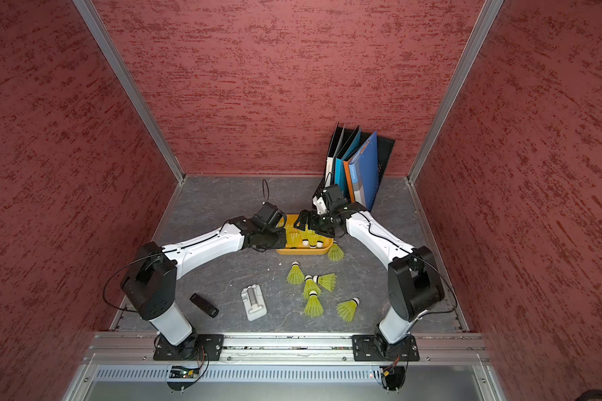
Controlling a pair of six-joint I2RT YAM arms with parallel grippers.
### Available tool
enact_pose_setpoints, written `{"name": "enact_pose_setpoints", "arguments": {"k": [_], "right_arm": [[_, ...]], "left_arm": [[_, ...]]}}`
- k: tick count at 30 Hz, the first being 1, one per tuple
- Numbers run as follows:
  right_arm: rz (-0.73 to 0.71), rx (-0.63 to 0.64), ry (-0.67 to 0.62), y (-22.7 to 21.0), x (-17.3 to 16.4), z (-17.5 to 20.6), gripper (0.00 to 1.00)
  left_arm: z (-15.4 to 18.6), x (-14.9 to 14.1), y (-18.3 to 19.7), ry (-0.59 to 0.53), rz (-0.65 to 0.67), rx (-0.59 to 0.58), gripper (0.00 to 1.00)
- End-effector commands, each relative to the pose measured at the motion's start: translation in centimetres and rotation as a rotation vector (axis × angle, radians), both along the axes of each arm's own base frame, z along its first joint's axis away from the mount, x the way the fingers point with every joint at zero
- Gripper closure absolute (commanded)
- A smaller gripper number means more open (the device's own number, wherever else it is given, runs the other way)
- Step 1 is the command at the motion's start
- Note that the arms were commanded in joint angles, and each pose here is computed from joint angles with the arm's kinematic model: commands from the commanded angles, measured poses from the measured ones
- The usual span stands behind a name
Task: Put the shuttlecocks into the storage box
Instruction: Place the shuttlecock in the storage box.
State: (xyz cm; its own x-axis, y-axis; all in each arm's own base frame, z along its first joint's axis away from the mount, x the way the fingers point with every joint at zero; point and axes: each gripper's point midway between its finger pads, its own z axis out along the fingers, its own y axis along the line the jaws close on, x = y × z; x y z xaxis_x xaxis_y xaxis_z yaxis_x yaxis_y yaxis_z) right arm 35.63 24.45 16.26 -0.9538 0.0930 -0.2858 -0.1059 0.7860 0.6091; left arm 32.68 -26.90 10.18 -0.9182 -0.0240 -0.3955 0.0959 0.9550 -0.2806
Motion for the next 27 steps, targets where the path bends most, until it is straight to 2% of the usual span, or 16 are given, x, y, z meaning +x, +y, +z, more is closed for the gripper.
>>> {"name": "enact_pose_setpoints", "arguments": {"k": [1, 18, 20, 27], "right_arm": [[-0.016, -0.01, 0.024, -0.5, 0.36, 0.13, 0.01], [-0.029, -0.006, 0.026, -0.58, 0.71, 0.08, 0.01], [-0.029, -0.006, 0.025, -0.58, 0.75, 0.08, 0.02], [-0.029, -0.004, 0.022, -0.55, 0.8, 0.18, 0.02]], "left_arm": [[-0.37, 0.35, -0.14, 0.003, -0.006, 0.03, 0.85], [-1.09, 0.8, -0.12, 0.028, -0.009, 0.079, 0.84], [-1.13, 0.76, 0.06, 0.031, -0.007, 0.086, 0.81], [-1.03, 0.48, 0.29, 0.044, 0.0, 0.077, 0.6]]}}
